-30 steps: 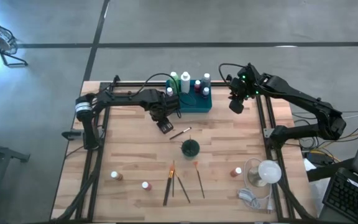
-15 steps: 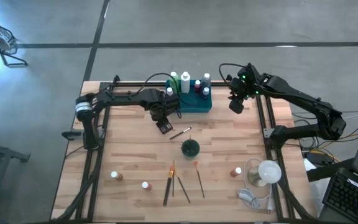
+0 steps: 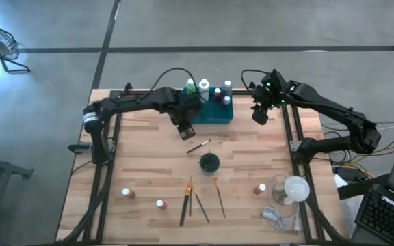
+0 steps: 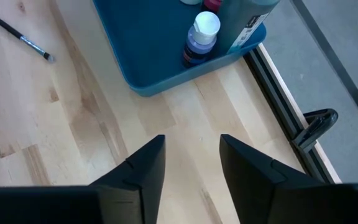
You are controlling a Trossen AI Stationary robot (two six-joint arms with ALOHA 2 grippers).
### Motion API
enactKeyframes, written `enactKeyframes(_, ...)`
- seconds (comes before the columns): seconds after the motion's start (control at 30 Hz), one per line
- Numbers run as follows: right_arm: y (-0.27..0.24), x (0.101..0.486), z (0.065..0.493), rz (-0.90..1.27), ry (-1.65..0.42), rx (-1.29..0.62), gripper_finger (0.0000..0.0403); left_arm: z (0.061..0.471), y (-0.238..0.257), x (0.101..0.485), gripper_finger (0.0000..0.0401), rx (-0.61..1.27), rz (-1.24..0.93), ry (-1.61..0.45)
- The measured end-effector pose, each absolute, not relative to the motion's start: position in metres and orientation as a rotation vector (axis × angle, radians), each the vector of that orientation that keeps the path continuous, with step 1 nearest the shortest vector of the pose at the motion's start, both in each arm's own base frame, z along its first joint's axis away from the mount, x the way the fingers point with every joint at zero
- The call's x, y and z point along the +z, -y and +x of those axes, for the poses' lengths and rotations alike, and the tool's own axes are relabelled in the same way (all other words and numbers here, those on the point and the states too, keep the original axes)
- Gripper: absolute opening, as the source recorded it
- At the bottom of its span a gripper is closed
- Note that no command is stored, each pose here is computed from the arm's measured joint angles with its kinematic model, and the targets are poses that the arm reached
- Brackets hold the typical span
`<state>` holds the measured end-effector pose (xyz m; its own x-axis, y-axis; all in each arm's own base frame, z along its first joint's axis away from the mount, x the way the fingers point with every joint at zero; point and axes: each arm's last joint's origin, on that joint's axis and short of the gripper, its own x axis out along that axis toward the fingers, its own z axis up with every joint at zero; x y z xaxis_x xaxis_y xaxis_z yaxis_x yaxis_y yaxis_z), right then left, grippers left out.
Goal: Pick & Place Paint Supplies
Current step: Put the gray paint bottle into the blue bin
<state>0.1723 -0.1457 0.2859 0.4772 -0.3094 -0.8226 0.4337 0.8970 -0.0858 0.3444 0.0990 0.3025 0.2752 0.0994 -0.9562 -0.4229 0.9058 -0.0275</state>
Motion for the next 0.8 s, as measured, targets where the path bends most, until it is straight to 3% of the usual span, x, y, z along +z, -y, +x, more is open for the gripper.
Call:
enactKeyframes(0.37, 0.146, 0.286, 0.172, 0.185, -0.964, -0.480, 0.0164, 0.341, -0.137, 0.358, 0.0122, 0.383, -0.229, -1.063)
enactKeyframes(0.8, 0.145, 0.285, 0.172, 0.194, -0.969, -0.483, 0.0155, 0.369, -0.182, 0.354, 0.0122, 0.389, -0.188, -1.104)
